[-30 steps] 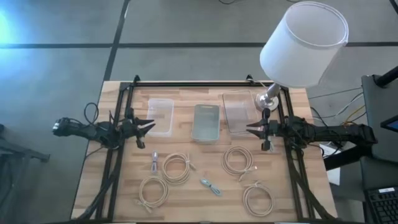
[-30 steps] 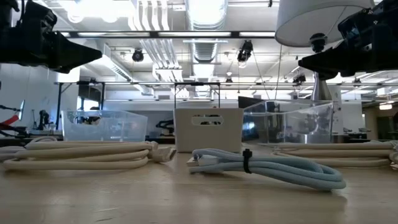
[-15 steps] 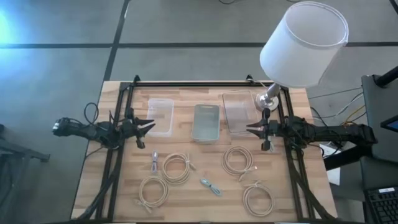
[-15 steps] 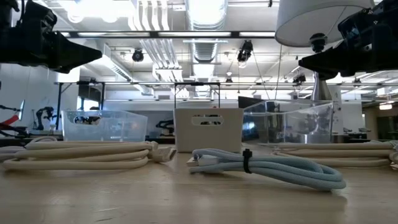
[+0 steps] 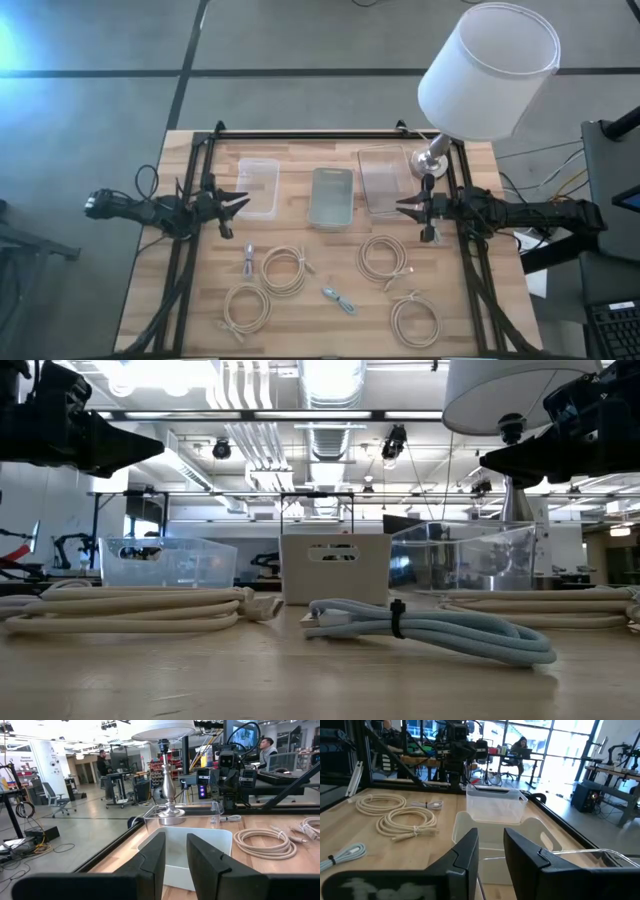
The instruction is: Pick & Place USB Port
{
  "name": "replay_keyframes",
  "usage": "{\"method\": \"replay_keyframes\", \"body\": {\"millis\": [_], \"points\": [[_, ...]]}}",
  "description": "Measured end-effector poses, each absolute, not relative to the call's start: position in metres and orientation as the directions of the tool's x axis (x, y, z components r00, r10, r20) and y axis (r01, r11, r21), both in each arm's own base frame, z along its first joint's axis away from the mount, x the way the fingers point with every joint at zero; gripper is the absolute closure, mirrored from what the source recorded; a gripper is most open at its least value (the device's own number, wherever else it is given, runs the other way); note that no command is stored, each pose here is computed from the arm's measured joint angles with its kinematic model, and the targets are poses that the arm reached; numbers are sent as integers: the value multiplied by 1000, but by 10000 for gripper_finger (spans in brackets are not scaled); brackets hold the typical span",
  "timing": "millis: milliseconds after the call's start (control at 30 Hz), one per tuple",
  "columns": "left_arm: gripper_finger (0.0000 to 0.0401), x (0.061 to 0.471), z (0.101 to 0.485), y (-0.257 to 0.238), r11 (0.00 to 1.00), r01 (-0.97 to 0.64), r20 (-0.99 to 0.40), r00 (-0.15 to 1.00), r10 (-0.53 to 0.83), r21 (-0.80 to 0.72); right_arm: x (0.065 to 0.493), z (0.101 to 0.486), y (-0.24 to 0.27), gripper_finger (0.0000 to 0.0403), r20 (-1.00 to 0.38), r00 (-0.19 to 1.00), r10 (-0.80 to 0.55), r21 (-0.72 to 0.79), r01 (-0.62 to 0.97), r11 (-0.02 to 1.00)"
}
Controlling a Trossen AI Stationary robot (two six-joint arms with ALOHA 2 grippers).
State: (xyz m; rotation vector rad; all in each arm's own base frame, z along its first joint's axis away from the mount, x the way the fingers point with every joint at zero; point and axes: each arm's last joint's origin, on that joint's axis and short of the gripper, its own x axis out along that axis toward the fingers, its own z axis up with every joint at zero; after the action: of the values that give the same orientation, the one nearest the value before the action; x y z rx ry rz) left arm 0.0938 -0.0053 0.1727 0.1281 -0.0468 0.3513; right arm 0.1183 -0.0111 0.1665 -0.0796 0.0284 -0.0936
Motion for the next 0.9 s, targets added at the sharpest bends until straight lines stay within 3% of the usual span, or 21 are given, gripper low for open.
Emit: {"method": "replay_keyframes", "body": {"millis": [367, 900], "points": [[321, 94, 173, -5, 931, -346, 68, 938, 340, 117, 118, 166, -11, 335, -25, 995, -94, -79, 92, 993], [321, 94, 173, -5, 931, -346, 68, 938, 340, 116, 118, 166, -11, 314, -25, 995, -94, -81, 92, 992]]}}
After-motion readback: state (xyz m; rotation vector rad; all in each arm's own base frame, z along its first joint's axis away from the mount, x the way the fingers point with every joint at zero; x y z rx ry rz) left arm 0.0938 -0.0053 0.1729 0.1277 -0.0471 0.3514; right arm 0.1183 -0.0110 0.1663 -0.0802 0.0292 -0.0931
